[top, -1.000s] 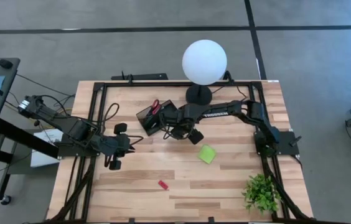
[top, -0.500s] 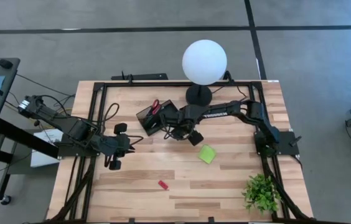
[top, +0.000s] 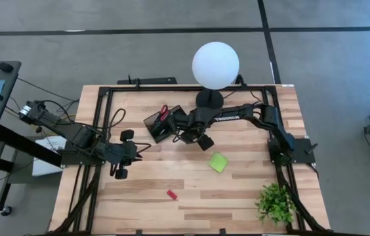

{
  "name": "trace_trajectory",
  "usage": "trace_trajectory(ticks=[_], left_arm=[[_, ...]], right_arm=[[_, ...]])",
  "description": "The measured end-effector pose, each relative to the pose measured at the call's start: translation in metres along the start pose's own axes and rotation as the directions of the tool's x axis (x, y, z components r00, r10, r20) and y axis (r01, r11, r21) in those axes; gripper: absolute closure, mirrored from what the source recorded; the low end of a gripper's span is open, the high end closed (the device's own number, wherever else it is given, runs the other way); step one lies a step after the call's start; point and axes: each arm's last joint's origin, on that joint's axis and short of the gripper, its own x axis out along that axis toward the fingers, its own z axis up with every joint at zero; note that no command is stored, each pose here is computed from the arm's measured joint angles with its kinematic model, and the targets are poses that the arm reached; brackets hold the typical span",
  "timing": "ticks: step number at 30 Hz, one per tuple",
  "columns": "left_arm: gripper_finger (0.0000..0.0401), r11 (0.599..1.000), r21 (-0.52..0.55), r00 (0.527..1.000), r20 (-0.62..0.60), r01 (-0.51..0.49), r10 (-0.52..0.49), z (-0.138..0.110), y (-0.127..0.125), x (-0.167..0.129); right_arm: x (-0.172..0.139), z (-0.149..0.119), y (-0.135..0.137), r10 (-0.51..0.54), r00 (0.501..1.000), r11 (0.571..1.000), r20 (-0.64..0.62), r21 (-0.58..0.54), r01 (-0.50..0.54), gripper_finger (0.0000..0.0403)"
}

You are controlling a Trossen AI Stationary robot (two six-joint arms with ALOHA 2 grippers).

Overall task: Pick and place office supplies into organizer
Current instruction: Put the black binder clip into the black desk organizer

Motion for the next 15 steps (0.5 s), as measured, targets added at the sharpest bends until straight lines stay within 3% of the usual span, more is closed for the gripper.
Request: trace_trajectory(ticks=[8, 15], left_arm=[[0.0363, 1.000, -0.004, 1.000, 0.000, 0.000, 0.000, 0.000, 0.000, 0.000], [0.0363, 1.000, -0.004, 1.000, 0.000, 0.000, 0.000, 0.000, 0.000, 0.000]], right_arm=[[0.000, 0.000, 0.001, 0.026, 1.000, 1.000, 0.011, 0.006, -0.026, 0.0153], [0.020, 0.004, 0.001, 0.053, 0.999, 0.999, -0.014, 0.003, -0.053, 0.0153]])
